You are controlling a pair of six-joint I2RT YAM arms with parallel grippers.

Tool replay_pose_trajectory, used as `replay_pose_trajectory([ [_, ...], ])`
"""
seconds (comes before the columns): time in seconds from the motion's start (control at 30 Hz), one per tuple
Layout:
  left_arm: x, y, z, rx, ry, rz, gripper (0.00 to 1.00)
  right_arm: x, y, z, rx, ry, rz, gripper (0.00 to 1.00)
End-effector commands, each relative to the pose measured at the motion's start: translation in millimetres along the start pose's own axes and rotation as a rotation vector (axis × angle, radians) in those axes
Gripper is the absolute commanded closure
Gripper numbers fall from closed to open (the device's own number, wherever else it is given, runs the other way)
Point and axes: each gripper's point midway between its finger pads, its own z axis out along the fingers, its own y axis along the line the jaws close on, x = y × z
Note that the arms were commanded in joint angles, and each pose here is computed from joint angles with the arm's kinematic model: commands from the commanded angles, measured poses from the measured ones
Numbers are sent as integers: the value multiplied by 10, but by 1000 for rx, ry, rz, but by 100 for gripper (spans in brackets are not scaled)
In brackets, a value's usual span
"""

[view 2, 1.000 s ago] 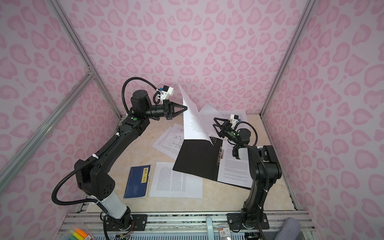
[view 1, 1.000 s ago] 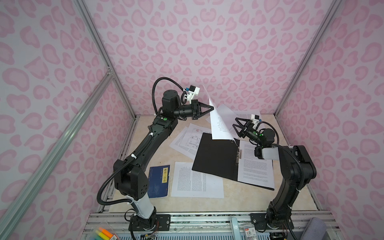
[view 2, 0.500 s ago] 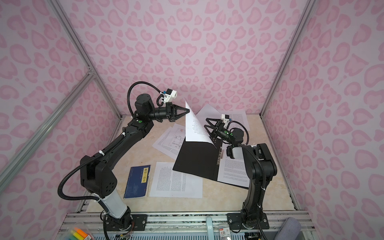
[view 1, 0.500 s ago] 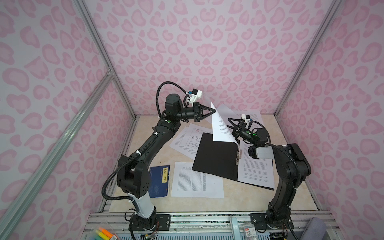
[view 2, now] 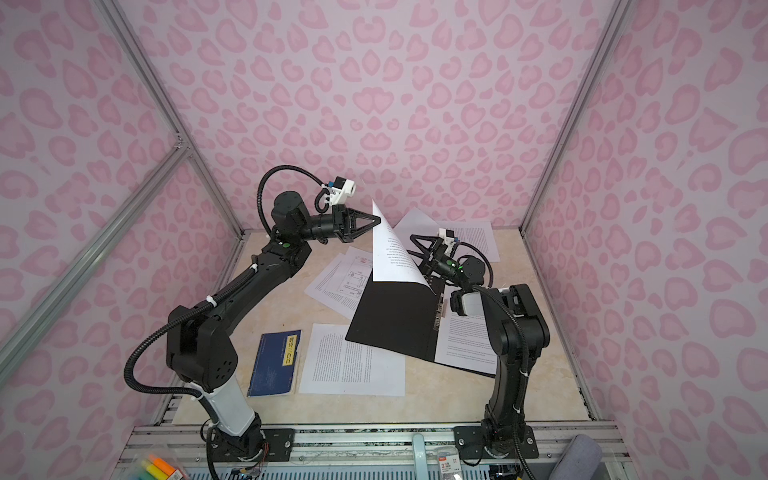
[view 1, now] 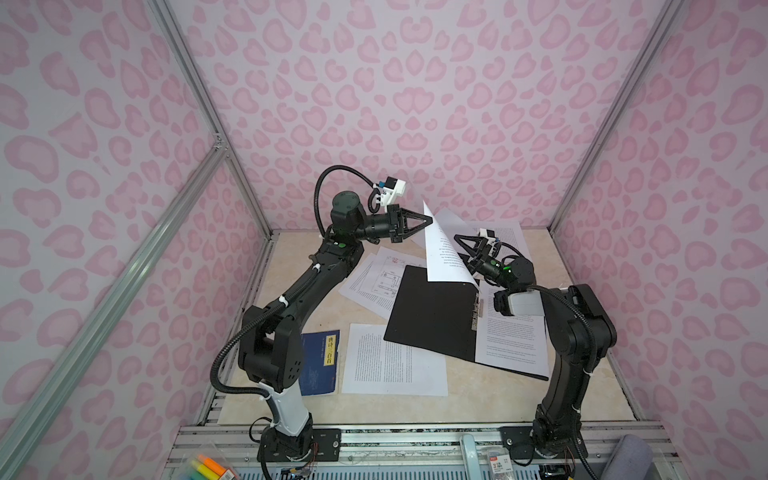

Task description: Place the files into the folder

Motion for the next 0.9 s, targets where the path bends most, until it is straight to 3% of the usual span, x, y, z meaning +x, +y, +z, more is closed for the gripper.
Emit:
replay_pose_trajectory([
  [0.0,-42,-92,54,54,3,35,96,52,112,5,-29,26,-22,13],
  [0.23,73,83,14,36,28,5,96,9,213,-65,-34,16,-34,17],
  [0.6,151,393,-423,-70,-17,-53,96,32,155,-113,-19,19,-30,39],
  [0.87,237,605,-585,-122,-11,-97,96,57,164,-106,-19,25,-40,45],
])
